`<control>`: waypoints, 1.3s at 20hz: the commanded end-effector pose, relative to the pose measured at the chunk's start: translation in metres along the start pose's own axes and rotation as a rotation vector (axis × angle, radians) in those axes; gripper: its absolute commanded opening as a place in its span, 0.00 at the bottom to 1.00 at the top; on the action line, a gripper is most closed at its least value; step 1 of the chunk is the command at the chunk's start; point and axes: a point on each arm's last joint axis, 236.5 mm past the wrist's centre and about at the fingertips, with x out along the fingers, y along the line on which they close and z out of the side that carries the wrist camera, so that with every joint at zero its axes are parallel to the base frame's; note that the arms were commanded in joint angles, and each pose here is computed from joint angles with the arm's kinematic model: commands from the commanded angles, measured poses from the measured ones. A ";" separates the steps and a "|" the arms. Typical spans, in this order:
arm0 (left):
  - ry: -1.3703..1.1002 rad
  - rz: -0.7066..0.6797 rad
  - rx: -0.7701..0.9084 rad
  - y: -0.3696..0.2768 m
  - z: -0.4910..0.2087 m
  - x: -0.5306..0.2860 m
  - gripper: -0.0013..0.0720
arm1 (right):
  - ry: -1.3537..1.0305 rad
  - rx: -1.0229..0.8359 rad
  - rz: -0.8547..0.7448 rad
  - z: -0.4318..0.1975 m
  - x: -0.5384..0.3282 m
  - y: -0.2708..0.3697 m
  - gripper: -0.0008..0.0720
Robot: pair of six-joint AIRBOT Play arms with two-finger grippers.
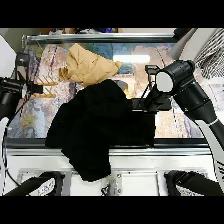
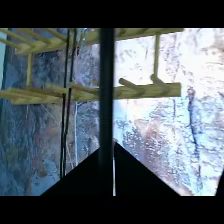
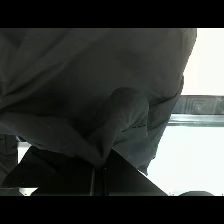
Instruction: Fold the clothes and pants, and hang the long-sleeved shirts on hangers.
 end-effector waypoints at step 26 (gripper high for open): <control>-0.210 -1.318 0.883 -0.155 -0.094 -0.152 0.04 | 0.057 -0.045 0.031 -0.013 -0.003 0.005 0.04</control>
